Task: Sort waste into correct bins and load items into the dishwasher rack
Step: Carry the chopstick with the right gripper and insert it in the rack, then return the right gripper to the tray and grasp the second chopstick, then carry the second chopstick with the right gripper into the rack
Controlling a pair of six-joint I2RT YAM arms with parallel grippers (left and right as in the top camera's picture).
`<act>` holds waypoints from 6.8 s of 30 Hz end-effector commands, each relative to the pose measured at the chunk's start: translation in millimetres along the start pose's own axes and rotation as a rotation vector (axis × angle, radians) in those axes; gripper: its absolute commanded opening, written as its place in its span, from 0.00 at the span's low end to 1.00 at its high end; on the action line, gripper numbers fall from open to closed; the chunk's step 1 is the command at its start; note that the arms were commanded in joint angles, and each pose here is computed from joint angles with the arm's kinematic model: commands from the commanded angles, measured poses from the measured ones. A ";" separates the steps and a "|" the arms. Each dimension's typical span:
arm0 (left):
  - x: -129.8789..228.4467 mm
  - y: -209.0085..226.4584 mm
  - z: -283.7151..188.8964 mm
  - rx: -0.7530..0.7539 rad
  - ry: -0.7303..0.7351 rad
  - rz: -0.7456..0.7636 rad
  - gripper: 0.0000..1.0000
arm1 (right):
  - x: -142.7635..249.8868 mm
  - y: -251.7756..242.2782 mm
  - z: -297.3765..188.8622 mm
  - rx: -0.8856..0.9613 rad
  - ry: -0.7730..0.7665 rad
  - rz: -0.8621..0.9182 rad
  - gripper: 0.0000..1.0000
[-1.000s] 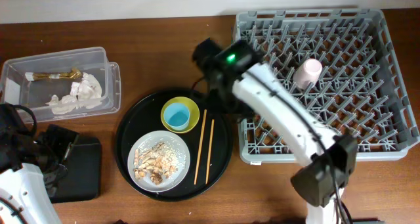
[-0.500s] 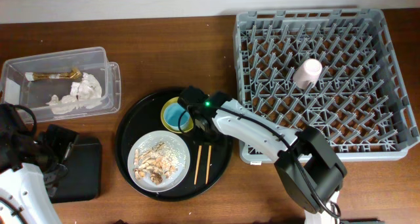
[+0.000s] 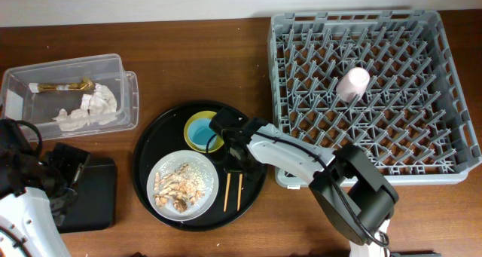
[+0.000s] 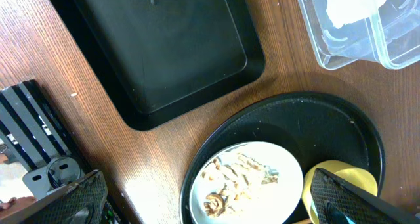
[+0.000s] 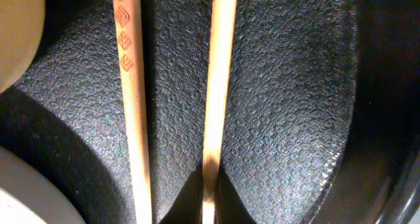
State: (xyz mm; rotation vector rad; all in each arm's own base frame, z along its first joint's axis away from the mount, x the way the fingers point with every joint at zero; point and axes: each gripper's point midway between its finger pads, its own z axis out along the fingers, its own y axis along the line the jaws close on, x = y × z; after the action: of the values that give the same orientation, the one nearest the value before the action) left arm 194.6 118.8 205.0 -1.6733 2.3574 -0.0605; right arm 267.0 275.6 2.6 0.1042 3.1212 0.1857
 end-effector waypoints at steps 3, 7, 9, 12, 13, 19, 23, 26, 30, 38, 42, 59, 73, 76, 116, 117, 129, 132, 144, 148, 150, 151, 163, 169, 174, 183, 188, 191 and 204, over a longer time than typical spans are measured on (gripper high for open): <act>-1.3 -0.7 -1.7 0.006 -0.007 -0.007 0.99 | -25.1 0.2 -53.3 -0.041 -0.043 -0.059 0.04; -1.3 -0.7 -1.7 0.006 -0.007 -0.007 0.99 | -87.6 -14.0 -189.4 -0.146 -0.240 -0.231 0.04; -1.3 -0.7 -1.7 0.006 -0.007 -0.007 0.99 | -119.3 -40.1 -220.1 -0.115 -0.336 -0.325 0.04; -1.3 -0.7 -1.7 0.006 -0.007 -0.007 0.99 | -160.2 -104.9 -223.3 0.025 -0.410 -0.196 0.04; -1.3 -0.7 -1.7 0.006 -0.007 -0.007 0.99 | -177.1 -123.1 -225.7 0.038 -0.455 -0.147 0.04; -1.3 -0.7 -1.7 0.006 -0.007 -0.007 0.99 | -236.3 -168.5 -196.2 0.031 -0.555 -0.128 0.04; -1.3 -0.7 -1.7 0.006 -0.007 -0.007 0.99 | -243.5 -153.8 -162.0 -0.042 -0.499 -0.212 0.21; -1.4 -0.8 -1.7 0.006 -0.007 -0.007 0.99 | -231.3 -155.7 -155.5 -0.043 -0.442 -0.208 0.75; -1.3 -0.7 -1.7 0.006 -0.007 -0.007 0.99 | -186.1 -146.1 -168.4 -0.131 -0.313 -0.195 0.81; -1.3 -0.7 -1.7 0.006 -0.007 -0.007 0.99 | -115.1 -139.9 -270.5 -0.225 -0.392 -0.085 0.82; -1.3 -0.7 -1.7 0.006 -0.007 -0.007 0.99 | -162.6 -128.3 -216.7 -0.238 -0.351 0.002 0.36; -1.3 -0.7 -1.7 0.006 -0.007 -0.007 0.99 | -191.4 -150.0 -124.0 -0.030 -0.205 0.103 0.27; -1.3 -0.7 -1.7 0.006 -0.007 -0.007 0.99 | -194.1 -145.9 -107.1 0.113 -0.238 0.094 0.29; -1.3 -0.7 -1.7 0.006 -0.007 -0.007 0.99 | -195.4 -145.3 -107.6 0.110 -0.244 0.094 0.04; -1.4 -0.7 -1.7 0.006 -0.007 -0.007 0.99 | 3.6 17.9 -39.7 0.194 -0.255 -0.002 0.64; -1.4 -0.7 -1.7 0.006 -0.007 -0.007 0.99 | 1.1 15.8 -38.7 0.181 -0.235 0.016 0.62; -1.4 -0.7 -1.7 0.006 -0.007 -0.007 0.99 | 3.6 4.7 -52.7 -0.264 -0.139 -0.176 0.99; -1.3 -0.7 -1.7 0.006 -0.007 -0.007 0.99 | -6.5 2.3 -52.8 -0.251 -0.181 -0.165 0.91; -1.4 -0.7 -1.7 0.006 -0.007 -0.007 0.99 | -8.7 6.9 -5.7 -0.009 -0.376 -0.047 0.47; -1.4 -0.7 -1.7 0.006 -0.007 -0.007 0.99 | -7.8 7.4 8.0 0.003 -0.366 -0.052 0.35; -1.3 -0.7 -1.7 0.006 -0.007 -0.007 0.99 | -6.9 13.0 11.4 -0.008 -0.370 -0.061 0.34; -1.4 -0.7 -1.7 0.006 -0.007 -0.007 0.99 | -5.9 15.8 11.0 -0.013 -0.373 -0.066 0.35; -1.4 -0.7 -1.7 0.006 -0.007 -0.007 0.99 | -10.0 9.9 -1.5 0.047 -0.376 -0.065 0.04; -1.4 -0.7 -1.7 0.006 -0.007 -0.007 0.99 | -93.5 -21.7 -154.1 0.037 -0.332 -0.092 0.04; -1.4 -0.7 -1.7 0.006 -0.007 -0.007 0.99 | -32.4 -14.4 -89.5 -0.038 -0.082 -0.056 0.32; -1.4 -0.7 -1.7 0.006 -0.007 -0.007 0.99 | -15.7 -15.5 -13.0 0.157 -0.325 0.047 0.38; -1.4 -0.7 -1.7 0.006 -0.007 -0.007 0.99 | -9.5 -10.8 -5.5 0.155 -0.314 0.048 0.37; -1.4 -0.7 -1.7 0.006 -0.007 -0.007 0.99 | -5.0 -3.4 1.1 0.148 -0.313 0.029 0.32; -1.4 -0.7 -1.7 0.006 -0.007 -0.007 0.99 | -48.3 -7.1 -83.4 0.112 -0.356 0.004 0.04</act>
State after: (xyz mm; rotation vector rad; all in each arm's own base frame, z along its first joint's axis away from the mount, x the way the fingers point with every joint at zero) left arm 194.7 118.9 205.0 -1.6730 2.3571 -0.0605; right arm 279.0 258.9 23.8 0.1649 2.8590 -0.1084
